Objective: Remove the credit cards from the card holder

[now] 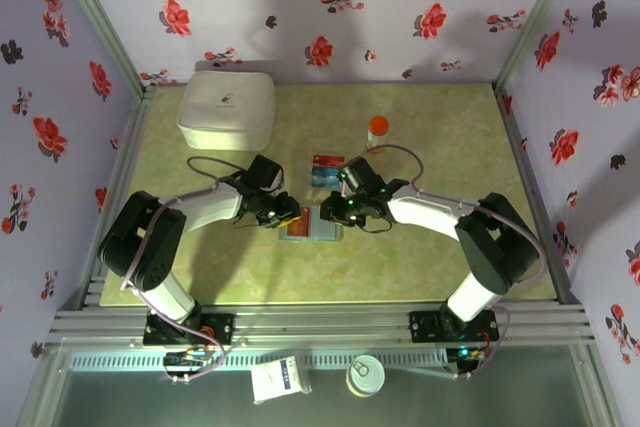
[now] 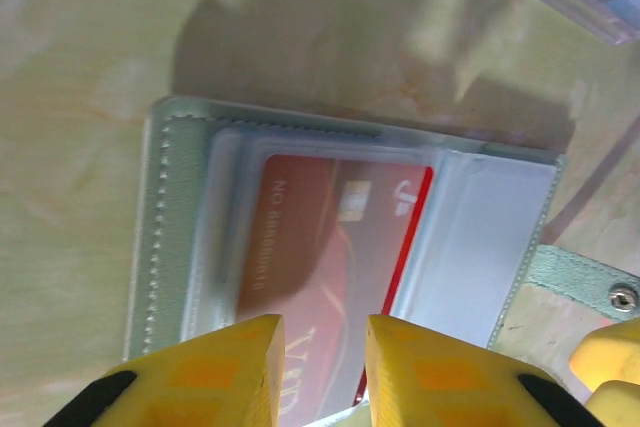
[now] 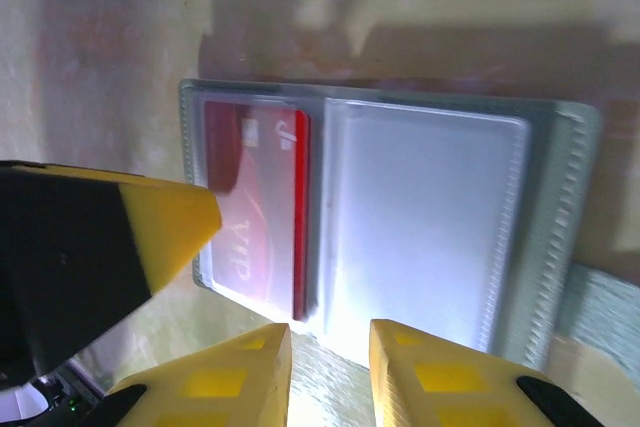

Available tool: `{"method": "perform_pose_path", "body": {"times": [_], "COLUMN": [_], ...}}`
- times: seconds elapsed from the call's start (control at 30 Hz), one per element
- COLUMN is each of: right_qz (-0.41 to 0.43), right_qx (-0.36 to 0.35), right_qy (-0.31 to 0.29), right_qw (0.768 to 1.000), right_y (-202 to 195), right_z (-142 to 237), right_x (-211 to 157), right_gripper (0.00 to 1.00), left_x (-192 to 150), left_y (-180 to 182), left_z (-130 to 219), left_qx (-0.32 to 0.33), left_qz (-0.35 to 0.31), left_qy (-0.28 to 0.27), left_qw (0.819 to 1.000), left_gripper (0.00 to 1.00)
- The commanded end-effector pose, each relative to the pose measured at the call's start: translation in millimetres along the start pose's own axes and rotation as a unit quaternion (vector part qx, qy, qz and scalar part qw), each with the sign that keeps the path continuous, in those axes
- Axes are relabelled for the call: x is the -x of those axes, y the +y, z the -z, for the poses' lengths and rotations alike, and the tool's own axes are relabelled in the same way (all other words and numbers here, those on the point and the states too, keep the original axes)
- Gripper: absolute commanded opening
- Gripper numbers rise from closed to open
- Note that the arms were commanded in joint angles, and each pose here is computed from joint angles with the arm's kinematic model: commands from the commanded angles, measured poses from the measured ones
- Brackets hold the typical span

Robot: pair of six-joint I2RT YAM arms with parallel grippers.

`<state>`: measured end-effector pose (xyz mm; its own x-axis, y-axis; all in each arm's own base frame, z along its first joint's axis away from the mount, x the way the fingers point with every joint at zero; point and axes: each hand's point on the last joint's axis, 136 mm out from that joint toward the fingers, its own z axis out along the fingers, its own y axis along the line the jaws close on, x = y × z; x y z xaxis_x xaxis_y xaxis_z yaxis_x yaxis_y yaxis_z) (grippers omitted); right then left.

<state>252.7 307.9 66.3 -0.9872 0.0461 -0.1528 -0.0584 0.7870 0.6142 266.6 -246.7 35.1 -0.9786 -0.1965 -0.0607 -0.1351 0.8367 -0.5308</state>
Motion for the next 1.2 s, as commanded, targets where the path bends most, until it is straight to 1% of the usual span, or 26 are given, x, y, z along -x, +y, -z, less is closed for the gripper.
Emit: {"method": "perform_pose_path", "body": {"times": [0.0,0.13,0.27,0.47,0.63,0.8,0.97,1.17], "right_qz": [0.011,0.015,0.014,0.006,0.003,0.011,0.021,0.027], "right_qx": [0.018,0.022,0.022,0.001,-0.041,-0.062,-0.054,-0.025], "right_qy": [0.008,0.019,0.03,0.048,0.055,0.057,0.048,0.029], "right_qw": [1.0,0.999,0.999,0.999,0.998,0.996,0.997,0.999], "right_y": [18,24,23,3,-20,-26,-15,7], "right_z": [-11,-23,-34,-46,-47,-44,-36,-26], "right_x": [5,6,5,-6,-15,-16,-9,0], "right_gripper": [0.26,0.26,0.26,0.25,0.25,0.25,0.25,0.25], "left_x": [-8,-12,-14,-14,-15,-12,-5,0], "left_y": [17,23,23,20,18,13,10,16], "left_z": [0,-1,2,5,6,11,17,15], "left_qx": [0.022,0.025,0.021,0.016,0.01,0.005,0.012,0.026], "left_qz": [-0.006,-0.001,0.001,0.003,0.006,0.005,-0.004,-0.006], "left_qy": [0.008,0.011,0.009,0.005,0.005,0.0,-0.011,-0.011], "left_qw": [1.0,1.0,1.0,1.0,1.0,1.0,1.0,1.0], "left_gripper": [0.26,0.26,0.26,0.25,0.25,0.25,0.25,0.19]}}
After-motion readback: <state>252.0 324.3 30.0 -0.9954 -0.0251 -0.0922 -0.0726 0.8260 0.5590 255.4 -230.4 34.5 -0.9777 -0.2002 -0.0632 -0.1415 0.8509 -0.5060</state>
